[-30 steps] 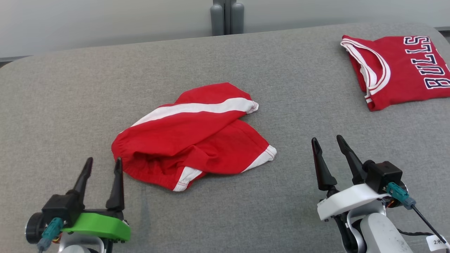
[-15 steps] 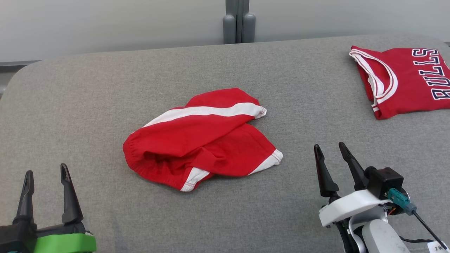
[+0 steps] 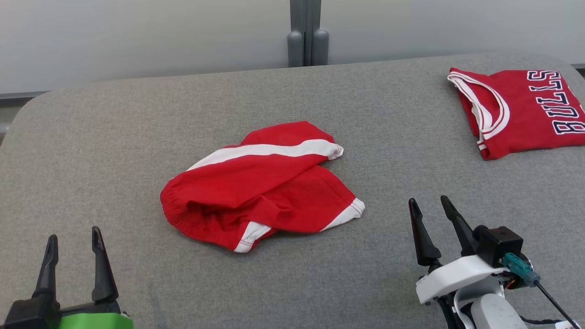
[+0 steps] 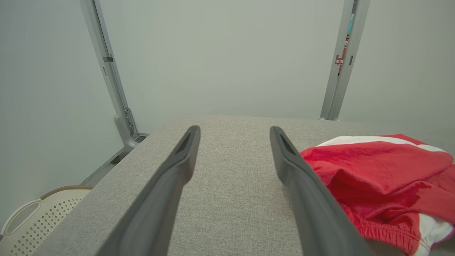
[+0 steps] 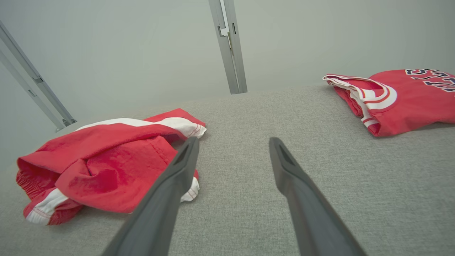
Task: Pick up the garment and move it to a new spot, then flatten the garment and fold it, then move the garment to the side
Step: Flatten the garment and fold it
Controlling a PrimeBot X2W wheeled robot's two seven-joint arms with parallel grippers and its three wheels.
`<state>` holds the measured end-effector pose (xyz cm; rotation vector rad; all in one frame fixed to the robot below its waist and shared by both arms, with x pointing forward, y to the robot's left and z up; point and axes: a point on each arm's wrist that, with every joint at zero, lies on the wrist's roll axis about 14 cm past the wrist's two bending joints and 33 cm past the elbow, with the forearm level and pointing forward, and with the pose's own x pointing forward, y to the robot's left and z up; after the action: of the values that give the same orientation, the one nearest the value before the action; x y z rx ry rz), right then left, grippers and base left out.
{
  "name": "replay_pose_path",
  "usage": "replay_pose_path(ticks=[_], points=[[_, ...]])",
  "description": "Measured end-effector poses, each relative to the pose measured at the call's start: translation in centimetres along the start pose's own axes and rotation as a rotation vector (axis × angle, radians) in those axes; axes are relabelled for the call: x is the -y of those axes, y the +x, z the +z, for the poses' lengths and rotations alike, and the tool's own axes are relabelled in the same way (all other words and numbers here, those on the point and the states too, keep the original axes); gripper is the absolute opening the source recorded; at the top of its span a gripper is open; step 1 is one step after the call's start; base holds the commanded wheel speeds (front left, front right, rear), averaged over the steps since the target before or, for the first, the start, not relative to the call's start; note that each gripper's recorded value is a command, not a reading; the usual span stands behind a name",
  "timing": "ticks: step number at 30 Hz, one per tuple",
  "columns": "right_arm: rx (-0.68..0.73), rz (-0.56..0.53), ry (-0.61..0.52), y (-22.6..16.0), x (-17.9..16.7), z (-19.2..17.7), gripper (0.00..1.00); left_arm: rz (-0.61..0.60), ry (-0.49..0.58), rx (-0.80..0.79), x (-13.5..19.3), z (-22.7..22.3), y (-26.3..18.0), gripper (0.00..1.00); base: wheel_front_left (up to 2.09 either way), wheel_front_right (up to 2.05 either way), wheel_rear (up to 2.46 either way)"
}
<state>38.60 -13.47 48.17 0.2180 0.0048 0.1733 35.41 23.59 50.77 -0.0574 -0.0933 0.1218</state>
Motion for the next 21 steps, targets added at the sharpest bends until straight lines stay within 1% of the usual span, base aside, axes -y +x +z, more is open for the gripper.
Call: replay_pose_path(ticks=[4,8,13,15,19,21], points=[[-0.002,0.003,0.000,0.0,-0.1,0.0,1.00,-0.011,-0.013,-0.008,0.4,-0.3,-0.1,1.00,0.00,0.00,0.00],[-0.015,0.011,0.001,0.0,-0.3,-0.5,1.00,-0.068,-0.038,-0.047,2.2,-1.5,-0.3,1.00,0.00,0.00,0.00],[-0.042,0.031,0.000,0.4,-0.9,-1.3,1.00,-0.151,-0.098,-0.115,5.2,-3.6,-0.9,1.00,0.00,0.00,0.00],[-0.051,0.039,0.001,0.6,-1.2,-1.6,1.00,-0.186,-0.104,-0.151,6.4,-4.6,-1.3,1.00,0.00,0.00,0.00],[-0.076,0.057,0.010,1.0,-1.7,-2.4,1.00,-0.255,-0.132,-0.242,8.9,-7.1,-2.6,1.00,0.00,0.00,0.00],[-0.090,0.061,0.018,1.1,-1.9,-2.8,1.00,-0.303,-0.154,-0.287,10.6,-8.2,-3.4,1.00,0.00,0.00,0.00]])
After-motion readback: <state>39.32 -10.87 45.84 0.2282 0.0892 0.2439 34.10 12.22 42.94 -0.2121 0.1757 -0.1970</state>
